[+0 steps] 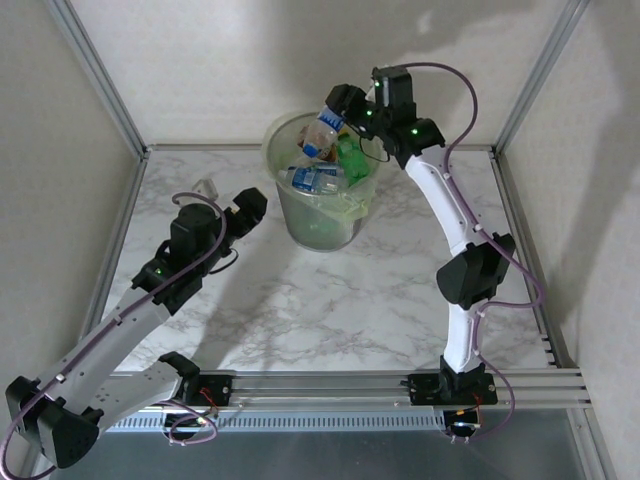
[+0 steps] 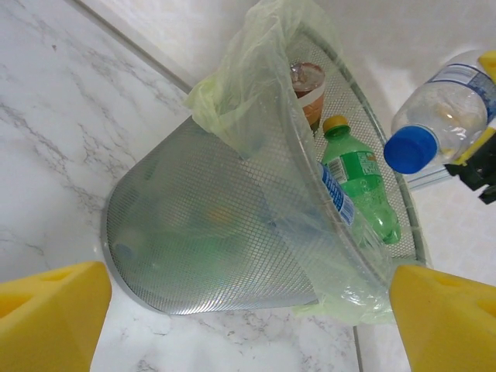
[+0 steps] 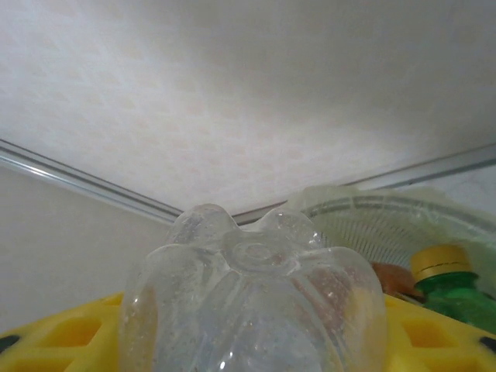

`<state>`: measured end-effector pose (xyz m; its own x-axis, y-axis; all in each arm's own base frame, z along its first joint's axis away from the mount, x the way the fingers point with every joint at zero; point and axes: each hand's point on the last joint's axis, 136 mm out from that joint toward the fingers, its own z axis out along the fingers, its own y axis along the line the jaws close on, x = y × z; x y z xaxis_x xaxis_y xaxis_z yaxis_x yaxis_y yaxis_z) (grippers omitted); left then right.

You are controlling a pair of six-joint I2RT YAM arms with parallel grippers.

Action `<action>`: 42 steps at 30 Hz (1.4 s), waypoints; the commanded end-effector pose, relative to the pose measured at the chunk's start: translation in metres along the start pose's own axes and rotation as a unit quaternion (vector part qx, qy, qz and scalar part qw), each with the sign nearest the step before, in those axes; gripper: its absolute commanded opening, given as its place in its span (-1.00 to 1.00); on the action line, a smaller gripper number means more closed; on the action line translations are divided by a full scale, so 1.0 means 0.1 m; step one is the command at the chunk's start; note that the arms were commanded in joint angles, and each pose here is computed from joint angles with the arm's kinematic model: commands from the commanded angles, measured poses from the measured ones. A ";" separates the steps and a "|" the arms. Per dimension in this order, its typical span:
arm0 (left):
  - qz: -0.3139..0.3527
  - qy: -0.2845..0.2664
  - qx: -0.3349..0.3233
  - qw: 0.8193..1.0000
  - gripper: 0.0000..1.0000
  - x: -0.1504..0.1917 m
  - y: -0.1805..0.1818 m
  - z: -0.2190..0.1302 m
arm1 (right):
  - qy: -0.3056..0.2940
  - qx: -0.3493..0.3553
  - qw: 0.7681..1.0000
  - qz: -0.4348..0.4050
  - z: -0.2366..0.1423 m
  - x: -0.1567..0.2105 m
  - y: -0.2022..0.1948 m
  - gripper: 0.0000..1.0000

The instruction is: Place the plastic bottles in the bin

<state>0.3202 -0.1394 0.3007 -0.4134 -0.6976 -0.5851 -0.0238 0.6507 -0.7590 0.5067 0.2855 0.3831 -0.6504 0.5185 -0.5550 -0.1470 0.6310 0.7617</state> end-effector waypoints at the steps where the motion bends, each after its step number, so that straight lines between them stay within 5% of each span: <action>1: -0.011 -0.011 0.014 1.000 0.84 -0.07 -0.03 -0.07 | 0.006 -0.027 0.999 0.028 0.17 0.14 0.11 0.47; 2: -0.012 -0.012 0.015 1.000 0.84 -0.08 -0.03 -0.08 | 0.008 -0.017 0.999 0.029 0.20 0.17 0.07 0.68; 5: -0.013 -0.013 0.014 1.000 0.84 -0.08 0.00 -0.09 | 0.011 0.004 1.000 0.028 0.22 0.23 -0.01 0.89; 11: -0.018 -0.014 0.014 1.000 0.84 -0.09 0.03 -0.08 | -0.010 0.016 1.000 0.006 0.03 0.18 0.01 0.86; 20: -0.020 -0.014 0.009 1.000 0.81 -0.10 0.06 -0.07 | -0.028 0.046 0.996 -0.068 -0.08 0.07 0.09 0.44; 27: -0.021 -0.015 0.008 1.000 0.80 -0.13 0.06 -0.09 | -0.002 0.018 0.992 -0.121 0.25 0.11 0.17 0.08; 34: -0.019 -0.013 0.001 1.000 0.79 -0.14 0.07 -0.08 | 0.017 0.024 0.991 -0.133 0.50 0.23 0.02 -0.01; 42: -0.024 -0.007 -0.005 1.000 0.77 -0.10 0.12 -0.04 | 0.039 0.043 0.987 -0.151 0.37 0.49 0.00 -0.06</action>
<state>0.3194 -0.1248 0.2978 -0.3962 -0.7254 -0.5628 -0.0465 0.6280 -0.7768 0.5272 0.3244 0.3259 -0.6536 0.2892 -0.6994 -0.2390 0.7980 0.5533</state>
